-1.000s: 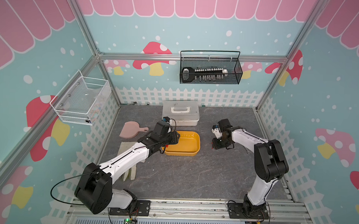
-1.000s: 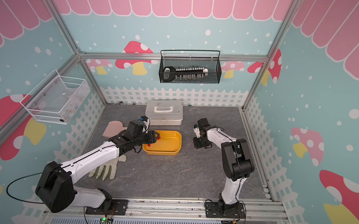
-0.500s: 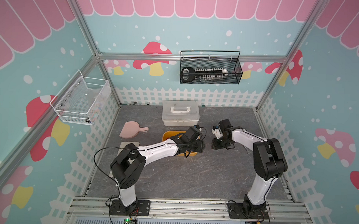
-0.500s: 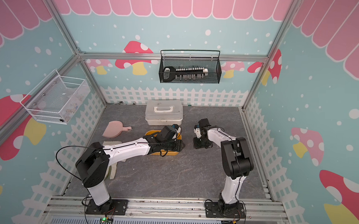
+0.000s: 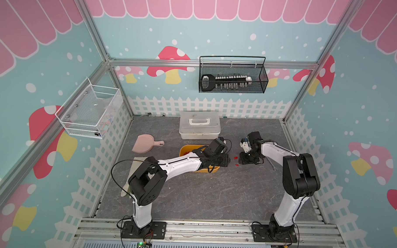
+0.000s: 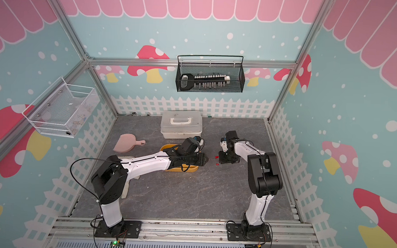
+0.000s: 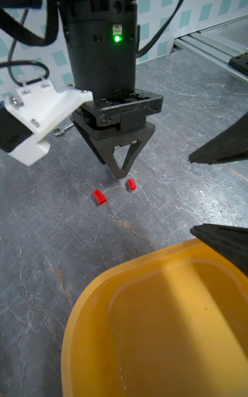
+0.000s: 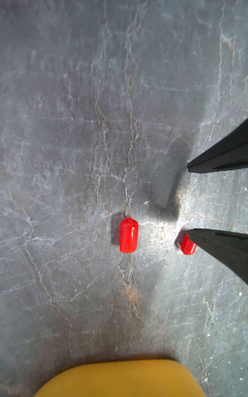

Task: Take the screw protection sleeves out of the storage box
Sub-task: Adjust the storage box at the center of the board.

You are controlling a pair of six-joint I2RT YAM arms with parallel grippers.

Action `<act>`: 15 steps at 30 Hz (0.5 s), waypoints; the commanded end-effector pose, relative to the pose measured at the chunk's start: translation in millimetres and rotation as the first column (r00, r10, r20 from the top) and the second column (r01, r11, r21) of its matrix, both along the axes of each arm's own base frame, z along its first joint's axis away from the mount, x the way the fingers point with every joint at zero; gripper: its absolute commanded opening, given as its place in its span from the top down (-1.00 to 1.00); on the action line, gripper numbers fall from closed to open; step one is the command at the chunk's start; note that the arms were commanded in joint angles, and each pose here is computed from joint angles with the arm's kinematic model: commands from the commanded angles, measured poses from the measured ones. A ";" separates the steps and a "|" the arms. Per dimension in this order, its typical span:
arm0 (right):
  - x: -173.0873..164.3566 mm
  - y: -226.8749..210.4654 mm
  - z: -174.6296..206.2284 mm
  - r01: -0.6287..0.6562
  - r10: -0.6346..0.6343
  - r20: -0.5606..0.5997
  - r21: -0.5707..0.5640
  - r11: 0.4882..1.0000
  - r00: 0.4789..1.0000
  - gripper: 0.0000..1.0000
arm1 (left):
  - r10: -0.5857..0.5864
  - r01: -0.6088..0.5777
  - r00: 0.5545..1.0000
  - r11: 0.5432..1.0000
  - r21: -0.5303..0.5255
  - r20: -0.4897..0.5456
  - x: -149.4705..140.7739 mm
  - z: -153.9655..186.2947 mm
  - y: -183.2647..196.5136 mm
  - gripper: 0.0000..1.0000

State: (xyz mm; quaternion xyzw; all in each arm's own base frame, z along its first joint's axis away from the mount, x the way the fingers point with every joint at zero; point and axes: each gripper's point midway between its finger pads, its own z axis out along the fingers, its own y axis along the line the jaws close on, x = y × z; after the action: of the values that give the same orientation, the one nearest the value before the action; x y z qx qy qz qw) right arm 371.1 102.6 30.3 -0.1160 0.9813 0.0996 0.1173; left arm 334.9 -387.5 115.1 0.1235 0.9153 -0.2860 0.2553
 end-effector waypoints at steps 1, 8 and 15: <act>-6.3 -1.8 1.8 -0.007 0.007 -0.013 0.001 1.000 1.000 0.06 | -0.014 0.015 1.000 1.000 -0.028 0.013 0.0 10.4 -10.9 0.03; -2.9 10.9 50.1 -0.046 0.039 0.097 0.079 0.996 0.995 0.06 | 0.043 -0.041 0.992 0.999 -0.023 0.122 4.7 45.8 10.8 0.04; -1.3 22.8 128.6 -0.088 0.033 0.382 0.126 0.988 0.924 -0.33 | 0.183 -0.183 0.956 0.983 -0.020 0.228 13.4 78.0 74.7 0.04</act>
State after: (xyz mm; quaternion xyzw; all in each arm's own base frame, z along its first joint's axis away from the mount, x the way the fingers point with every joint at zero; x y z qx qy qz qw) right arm 370.3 118.3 134.9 -0.1478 0.9431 0.1435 0.2609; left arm 337.1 -344.9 184.4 0.0932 0.8905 -0.2790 0.3470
